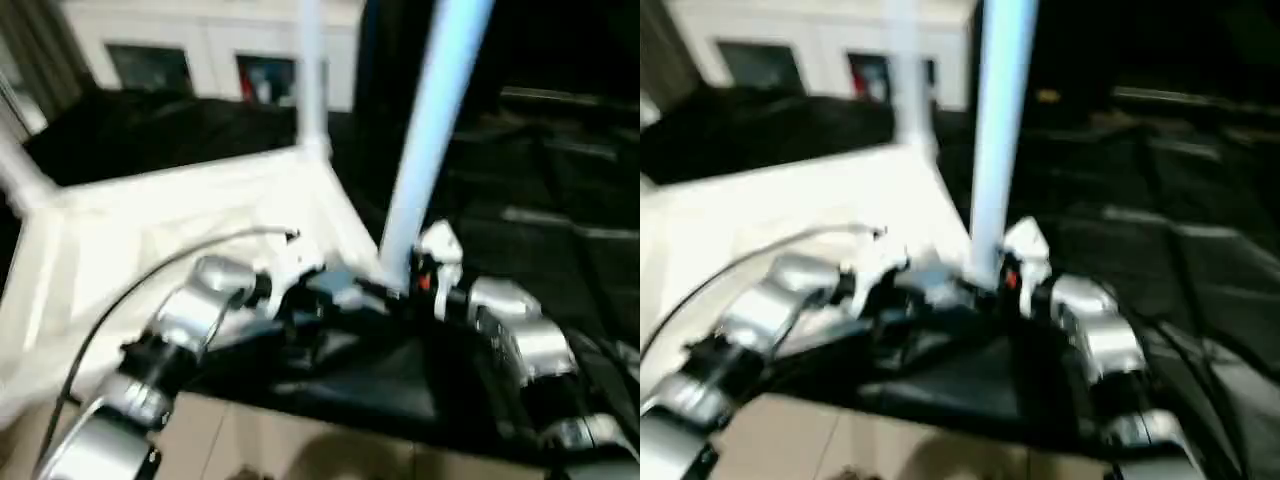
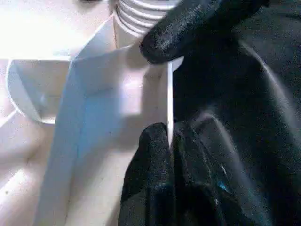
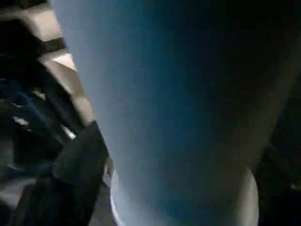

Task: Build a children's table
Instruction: Rotate leg to tighten

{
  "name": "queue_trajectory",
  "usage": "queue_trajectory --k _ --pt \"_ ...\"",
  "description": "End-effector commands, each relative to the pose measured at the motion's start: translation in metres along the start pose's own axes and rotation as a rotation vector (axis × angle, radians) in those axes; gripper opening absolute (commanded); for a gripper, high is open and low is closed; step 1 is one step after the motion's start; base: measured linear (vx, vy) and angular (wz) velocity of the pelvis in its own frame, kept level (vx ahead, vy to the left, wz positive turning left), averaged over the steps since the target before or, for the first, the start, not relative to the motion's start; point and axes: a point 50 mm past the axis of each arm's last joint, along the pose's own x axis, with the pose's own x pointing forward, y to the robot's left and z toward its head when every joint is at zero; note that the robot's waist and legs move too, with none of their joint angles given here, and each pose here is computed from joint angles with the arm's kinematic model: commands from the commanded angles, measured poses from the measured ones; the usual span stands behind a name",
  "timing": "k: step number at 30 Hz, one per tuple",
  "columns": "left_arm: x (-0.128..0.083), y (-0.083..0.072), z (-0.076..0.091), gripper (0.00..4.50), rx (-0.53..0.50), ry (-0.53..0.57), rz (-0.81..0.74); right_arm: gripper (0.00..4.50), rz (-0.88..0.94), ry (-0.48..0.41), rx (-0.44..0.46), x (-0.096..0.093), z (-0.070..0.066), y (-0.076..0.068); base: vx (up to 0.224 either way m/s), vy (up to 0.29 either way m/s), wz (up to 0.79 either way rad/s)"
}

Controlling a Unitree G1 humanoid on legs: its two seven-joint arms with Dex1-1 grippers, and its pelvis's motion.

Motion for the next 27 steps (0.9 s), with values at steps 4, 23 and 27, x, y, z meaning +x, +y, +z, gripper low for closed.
queue_trajectory --k 4,23,27 --pt "0.000 -0.018 0.014 0.00 0.077 -0.041 -0.182 3.60 0.170 0.026 -0.058 -0.008 0.004 0.011 0.000 0.000 0.00" --pt "0.014 0.017 0.018 0.00 -0.052 -0.049 0.223 2.79 -0.347 0.111 0.142 0.030 -0.037 0.000 0.000 0.000 0.00" --pt "0.023 0.028 0.024 0.00 -0.115 -0.067 0.384 2.79 -0.500 0.106 0.237 0.047 -0.042 0.001 0.000 0.000 0.00"
